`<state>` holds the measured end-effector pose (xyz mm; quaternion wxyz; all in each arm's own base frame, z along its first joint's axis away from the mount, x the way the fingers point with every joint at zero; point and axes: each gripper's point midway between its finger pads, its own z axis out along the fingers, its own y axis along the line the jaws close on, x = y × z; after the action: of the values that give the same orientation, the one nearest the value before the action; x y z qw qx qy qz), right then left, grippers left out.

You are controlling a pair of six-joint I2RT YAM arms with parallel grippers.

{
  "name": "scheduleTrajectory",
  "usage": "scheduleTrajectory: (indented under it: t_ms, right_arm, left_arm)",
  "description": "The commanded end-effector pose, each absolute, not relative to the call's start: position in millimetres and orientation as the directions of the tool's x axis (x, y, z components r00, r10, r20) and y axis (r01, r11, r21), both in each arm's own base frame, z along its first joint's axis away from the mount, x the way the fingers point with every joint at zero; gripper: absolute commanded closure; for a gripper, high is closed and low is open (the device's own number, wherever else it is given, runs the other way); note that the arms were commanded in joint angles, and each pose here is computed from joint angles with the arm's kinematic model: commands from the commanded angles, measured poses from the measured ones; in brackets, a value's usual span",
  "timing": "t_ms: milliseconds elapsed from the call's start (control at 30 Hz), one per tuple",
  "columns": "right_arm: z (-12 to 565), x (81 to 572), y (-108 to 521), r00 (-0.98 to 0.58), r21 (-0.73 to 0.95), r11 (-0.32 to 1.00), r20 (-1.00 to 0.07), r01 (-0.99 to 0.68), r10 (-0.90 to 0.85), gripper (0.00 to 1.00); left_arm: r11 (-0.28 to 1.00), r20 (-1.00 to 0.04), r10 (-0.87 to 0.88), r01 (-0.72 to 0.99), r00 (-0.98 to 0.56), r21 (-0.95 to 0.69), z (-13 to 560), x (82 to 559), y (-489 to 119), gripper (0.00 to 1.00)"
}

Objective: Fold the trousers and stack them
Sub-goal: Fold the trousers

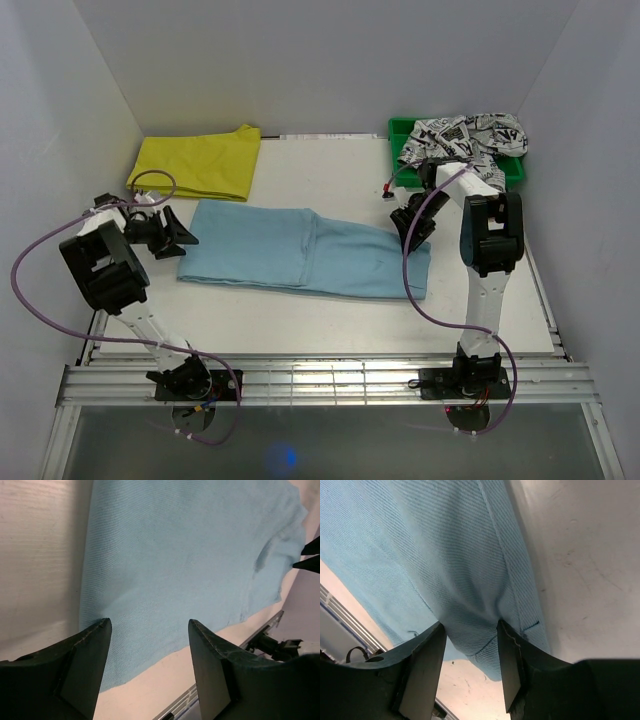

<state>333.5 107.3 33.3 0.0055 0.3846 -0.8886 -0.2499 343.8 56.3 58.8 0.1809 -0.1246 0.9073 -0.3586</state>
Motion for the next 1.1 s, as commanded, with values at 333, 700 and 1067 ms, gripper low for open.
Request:
scheduleTrajectory:
  t_ms: [333, 700, 1067]
  right_arm:
    - [69, 340, 84, -0.68, 0.362, 0.587, -0.232, -0.724, -0.696, 0.47]
    - [64, 320, 48, -0.801, 0.401, 0.711, -0.108, -0.577, -0.589, 0.45]
    - [45, 327, 44, -0.844, 0.46, 0.727, -0.106, -0.51, -0.526, 0.4]
  left_arm:
    - [0.829, -0.446, -0.303, -0.002, -0.842, -0.559, 76, 388, 113, 0.3]
    - [0.724, -0.389, -0.288, 0.067, -0.875, -0.686, 37, 395, 81, 0.39]
    - [0.695, -0.384, -0.325, 0.057, -0.864, -0.717, 50, 395, 74, 1.0]
